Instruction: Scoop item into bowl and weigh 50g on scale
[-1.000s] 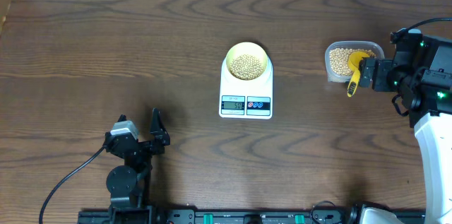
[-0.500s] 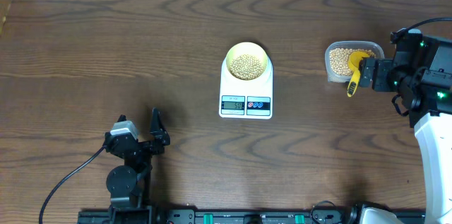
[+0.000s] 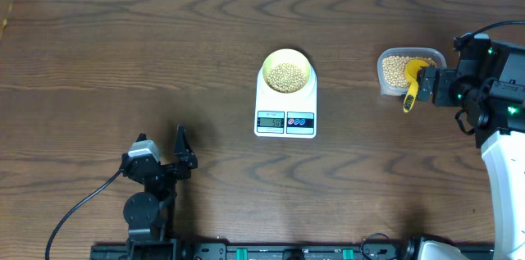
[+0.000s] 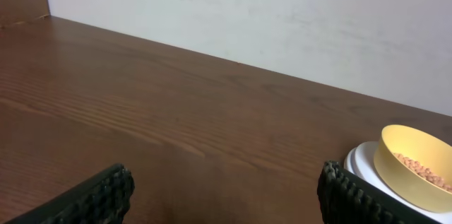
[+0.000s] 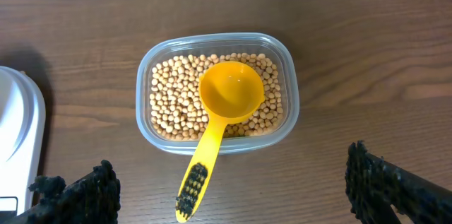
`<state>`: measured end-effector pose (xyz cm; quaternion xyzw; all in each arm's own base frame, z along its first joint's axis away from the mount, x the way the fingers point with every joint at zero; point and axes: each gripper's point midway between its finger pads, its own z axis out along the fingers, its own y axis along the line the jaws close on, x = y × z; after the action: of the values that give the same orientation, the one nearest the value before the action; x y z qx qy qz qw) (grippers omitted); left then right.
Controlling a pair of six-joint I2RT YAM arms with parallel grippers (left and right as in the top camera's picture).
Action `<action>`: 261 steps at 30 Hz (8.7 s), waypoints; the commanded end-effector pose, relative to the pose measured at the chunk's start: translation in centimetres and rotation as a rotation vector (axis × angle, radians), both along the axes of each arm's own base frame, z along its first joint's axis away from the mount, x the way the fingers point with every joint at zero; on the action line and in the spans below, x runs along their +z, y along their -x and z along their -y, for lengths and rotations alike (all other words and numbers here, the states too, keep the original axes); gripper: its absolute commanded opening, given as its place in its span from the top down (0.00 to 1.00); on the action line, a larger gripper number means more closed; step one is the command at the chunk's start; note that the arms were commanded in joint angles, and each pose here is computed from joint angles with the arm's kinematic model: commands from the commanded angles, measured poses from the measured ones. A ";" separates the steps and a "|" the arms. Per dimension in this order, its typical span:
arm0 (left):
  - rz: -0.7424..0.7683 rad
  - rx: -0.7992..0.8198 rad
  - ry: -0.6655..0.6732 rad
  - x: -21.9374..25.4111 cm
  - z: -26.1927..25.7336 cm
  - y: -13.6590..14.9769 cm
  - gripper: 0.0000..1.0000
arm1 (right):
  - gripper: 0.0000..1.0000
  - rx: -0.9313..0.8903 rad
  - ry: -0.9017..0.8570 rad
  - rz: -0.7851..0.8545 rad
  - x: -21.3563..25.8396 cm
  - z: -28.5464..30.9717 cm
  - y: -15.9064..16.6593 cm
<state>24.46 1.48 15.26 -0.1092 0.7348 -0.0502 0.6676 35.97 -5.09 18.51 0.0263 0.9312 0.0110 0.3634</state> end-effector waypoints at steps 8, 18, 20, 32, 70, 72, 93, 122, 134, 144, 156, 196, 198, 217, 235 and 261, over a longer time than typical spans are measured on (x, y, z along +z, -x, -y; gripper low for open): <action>-0.053 0.047 -0.013 -1.6 -0.9 0.2 0.14 | 0.01 0.012 0.009 0.001 0.1 -0.1 0.0; -0.053 0.047 -0.013 -1.6 -0.9 0.2 0.14 | 0.01 0.012 0.009 0.001 0.1 -0.1 0.0; -0.053 0.047 -0.013 -1.6 -0.9 0.2 0.14 | 0.01 0.012 0.009 0.001 0.1 -0.1 0.0; -0.053 0.047 -0.013 -1.6 -0.9 0.2 0.14 | 0.01 0.012 0.009 0.001 0.1 -0.1 0.0; -0.053 0.047 -0.013 -1.6 -0.9 0.2 0.14 | 0.01 -0.009 -0.097 0.237 -3.2 -2.2 2.5; -0.053 0.047 -0.013 -1.6 -0.9 0.2 0.14 | 0.01 0.011 -0.100 0.272 -3.8 -2.7 2.9; -0.053 0.047 -0.013 -1.6 -0.9 0.2 0.14 | 0.01 0.103 -0.074 0.474 -6.4 -5.7 6.8; -0.053 0.047 -0.013 -1.6 -0.9 0.2 0.15 | 0.01 0.124 -0.026 0.620 -5.9 -6.6 11.0; -0.053 0.047 -0.013 -1.6 -0.9 0.2 0.14 | 0.01 0.175 0.025 0.758 -2.8 -7.3 11.5; -0.053 0.047 -0.013 -1.6 -0.9 0.2 0.14 | 0.01 0.204 0.170 0.771 -2.6 -6.7 11.4; -0.053 0.047 -0.013 -1.6 -0.9 0.2 0.14 | 0.01 0.010 0.127 0.745 -2.9 -4.1 11.4; -0.053 0.047 -0.013 -1.6 -0.9 0.2 0.14 | 0.01 0.004 0.128 0.748 -2.8 -4.0 11.4; -0.053 0.047 -0.013 -1.6 -0.9 0.2 0.14 | 0.01 0.004 0.128 0.748 -2.8 -4.0 11.4; -0.053 0.047 -0.013 -1.6 -0.9 0.2 0.14 | 0.01 0.004 0.128 0.748 -2.8 -4.0 11.4; -0.053 0.047 -0.013 -1.6 -0.9 0.2 0.14 | 0.01 0.004 0.128 0.748 -2.8 -4.0 11.4; -0.053 0.047 -0.013 -1.6 -0.9 0.2 0.14 | 0.01 0.004 0.128 0.748 -2.8 -4.0 11.4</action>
<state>24.44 1.62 15.28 -0.1117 0.7346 -0.0471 0.6675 24.64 -1.11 15.63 -0.0117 0.7342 -0.0406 0.6776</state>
